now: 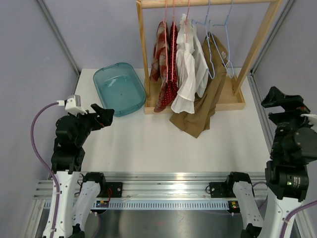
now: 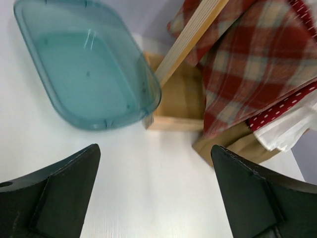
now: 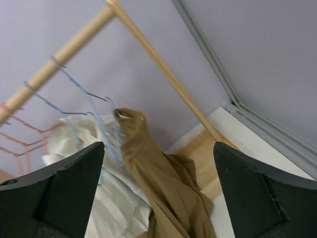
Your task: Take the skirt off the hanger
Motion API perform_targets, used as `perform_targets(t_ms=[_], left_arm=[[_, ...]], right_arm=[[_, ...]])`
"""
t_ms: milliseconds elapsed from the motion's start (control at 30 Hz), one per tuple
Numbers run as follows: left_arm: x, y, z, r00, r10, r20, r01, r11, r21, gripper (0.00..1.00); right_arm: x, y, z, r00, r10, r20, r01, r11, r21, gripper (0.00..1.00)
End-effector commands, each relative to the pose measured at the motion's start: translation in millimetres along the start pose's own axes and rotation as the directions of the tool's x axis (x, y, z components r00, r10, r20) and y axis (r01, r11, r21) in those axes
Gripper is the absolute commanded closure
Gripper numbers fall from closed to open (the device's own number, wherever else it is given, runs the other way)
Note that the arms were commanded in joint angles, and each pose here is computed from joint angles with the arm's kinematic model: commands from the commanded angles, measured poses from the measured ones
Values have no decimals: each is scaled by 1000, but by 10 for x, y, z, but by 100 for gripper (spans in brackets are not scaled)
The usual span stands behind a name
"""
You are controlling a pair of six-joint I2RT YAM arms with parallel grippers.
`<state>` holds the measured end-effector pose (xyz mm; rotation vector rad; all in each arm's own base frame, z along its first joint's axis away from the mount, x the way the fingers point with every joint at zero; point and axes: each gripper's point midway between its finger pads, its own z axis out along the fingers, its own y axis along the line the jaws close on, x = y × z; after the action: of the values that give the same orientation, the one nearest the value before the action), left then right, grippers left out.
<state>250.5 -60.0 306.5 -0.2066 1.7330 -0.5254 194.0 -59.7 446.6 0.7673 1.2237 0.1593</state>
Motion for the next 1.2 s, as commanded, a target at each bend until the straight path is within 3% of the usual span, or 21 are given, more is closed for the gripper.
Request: perform_targets(t_ms=[0,67,100,200,300,467,633,733,1000,1167], left_arm=[[414,194,-43,985,-101,-142,87,991,-99,3],[456,292,-95,988,-77,-136,58,989,-138,1],[485,361,-106,988,-56,-143,32,986,-164,1],[587,566,-132,980,-59,-191,5,963,-270,1],[648,490,-94,965,-58,-256,-3,973,-231,1],[726,492,-37,963,-63,-264,5,977,-214,1],[706,461,-58,967,-65,-247,14,979,-202,1],[702,445,-61,968,-65,-242,17,981,-194,1],[735,460,-43,964,-74,-256,22,979,-201,1],[730,466,-44,965,-75,-253,23,979,-204,1]], right_arm=[[-201,477,-29,993,-109,-52,99,980,-171,0],[-372,926,-162,985,-170,-3,156,909,-385,1],[-552,1118,-187,984,-159,74,176,875,-451,1],[-685,1379,85,984,-158,80,177,862,-476,1],[-522,1672,590,983,-181,-27,142,846,-514,1],[41,2023,1528,954,-212,-213,53,817,-575,3],[604,2045,2256,914,-264,-308,43,818,-574,7],[885,2035,2426,889,-293,-353,42,818,-574,8],[1395,2093,2459,850,-332,-410,29,806,-591,8],[1347,1896,2508,867,-335,-370,128,865,-485,7]])
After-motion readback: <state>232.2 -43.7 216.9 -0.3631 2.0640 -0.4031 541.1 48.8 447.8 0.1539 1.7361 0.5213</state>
